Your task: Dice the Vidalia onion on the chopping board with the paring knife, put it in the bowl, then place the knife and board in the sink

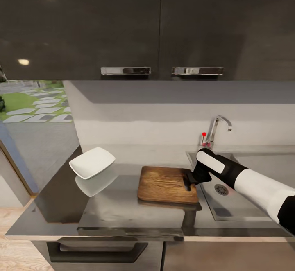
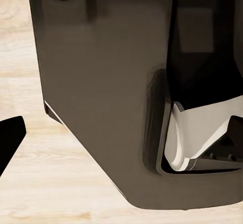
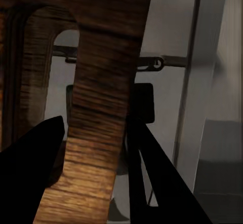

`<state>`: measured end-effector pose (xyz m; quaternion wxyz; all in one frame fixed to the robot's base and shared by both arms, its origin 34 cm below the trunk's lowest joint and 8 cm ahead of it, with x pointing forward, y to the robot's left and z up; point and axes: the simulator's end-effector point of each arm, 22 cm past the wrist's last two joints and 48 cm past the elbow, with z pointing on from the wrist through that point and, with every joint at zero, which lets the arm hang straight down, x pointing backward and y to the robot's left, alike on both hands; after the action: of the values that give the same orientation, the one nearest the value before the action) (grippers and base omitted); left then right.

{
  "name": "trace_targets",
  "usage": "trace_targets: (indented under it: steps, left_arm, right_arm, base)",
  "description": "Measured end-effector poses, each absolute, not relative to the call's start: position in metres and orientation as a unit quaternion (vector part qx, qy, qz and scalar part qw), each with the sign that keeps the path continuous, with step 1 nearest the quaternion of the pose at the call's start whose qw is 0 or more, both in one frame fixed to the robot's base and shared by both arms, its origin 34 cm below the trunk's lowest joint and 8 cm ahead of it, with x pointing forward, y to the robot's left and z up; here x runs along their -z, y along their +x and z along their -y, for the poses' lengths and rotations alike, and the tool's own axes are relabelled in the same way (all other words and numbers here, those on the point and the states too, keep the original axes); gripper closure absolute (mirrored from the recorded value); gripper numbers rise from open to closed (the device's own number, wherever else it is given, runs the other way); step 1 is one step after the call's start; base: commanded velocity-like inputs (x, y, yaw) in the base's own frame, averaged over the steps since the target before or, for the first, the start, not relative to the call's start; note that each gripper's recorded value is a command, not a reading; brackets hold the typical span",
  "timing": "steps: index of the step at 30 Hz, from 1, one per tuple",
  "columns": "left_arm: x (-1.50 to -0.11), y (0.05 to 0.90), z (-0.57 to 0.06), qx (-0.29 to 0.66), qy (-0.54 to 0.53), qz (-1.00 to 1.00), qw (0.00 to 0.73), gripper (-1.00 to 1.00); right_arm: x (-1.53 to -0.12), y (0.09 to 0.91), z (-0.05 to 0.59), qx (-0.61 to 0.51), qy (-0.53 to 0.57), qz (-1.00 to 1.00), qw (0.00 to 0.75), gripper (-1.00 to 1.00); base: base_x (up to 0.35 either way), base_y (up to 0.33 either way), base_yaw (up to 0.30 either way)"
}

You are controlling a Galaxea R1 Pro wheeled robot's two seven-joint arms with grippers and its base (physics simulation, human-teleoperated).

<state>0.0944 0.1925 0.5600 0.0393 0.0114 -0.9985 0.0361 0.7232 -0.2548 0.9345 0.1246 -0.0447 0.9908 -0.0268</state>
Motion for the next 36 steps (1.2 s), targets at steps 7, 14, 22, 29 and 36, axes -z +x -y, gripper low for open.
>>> trace_targets:
  steps: [7, 14, 22, 29, 36]
  left_arm:
    - [-0.56, 0.094, -0.192, -0.036, 0.011, 0.999, 0.039, -1.0]
    - [-0.56, 0.094, -0.193, -0.036, 0.011, 0.999, 0.039, -1.0]
    - [-0.56, 0.094, -0.192, -0.036, 0.011, 0.999, 0.039, -1.0]
    - [-0.56, 0.094, -0.192, -0.036, 0.011, 0.999, 0.039, -1.0]
    - [-0.56, 0.094, -0.192, -0.036, 0.011, 0.999, 0.039, -1.0]
  right_arm:
    - [-0.935, 0.723, 0.254, 0.031, -0.046, -0.991, 0.125, 1.0]
    - [-0.935, 0.723, 0.251, 0.031, -0.048, -0.991, 0.125, 1.0]
    - [-0.935, 0.723, 0.239, 0.023, -0.054, -0.99, 0.125, 1.0]
    - [-0.935, 0.723, 0.236, 0.024, -0.056, -0.99, 0.125, 1.0]
    - [-0.935, 0.723, 0.236, 0.024, -0.056, -0.99, 0.125, 1.0]
  base:
    - [0.0, 0.001, 0.0]
    - [0.123, 0.0, 0.0]
    - [0.011, 0.0, 0.0]
    - [0.0, 0.0, 0.0]
    - [0.0, 0.0, 0.0]
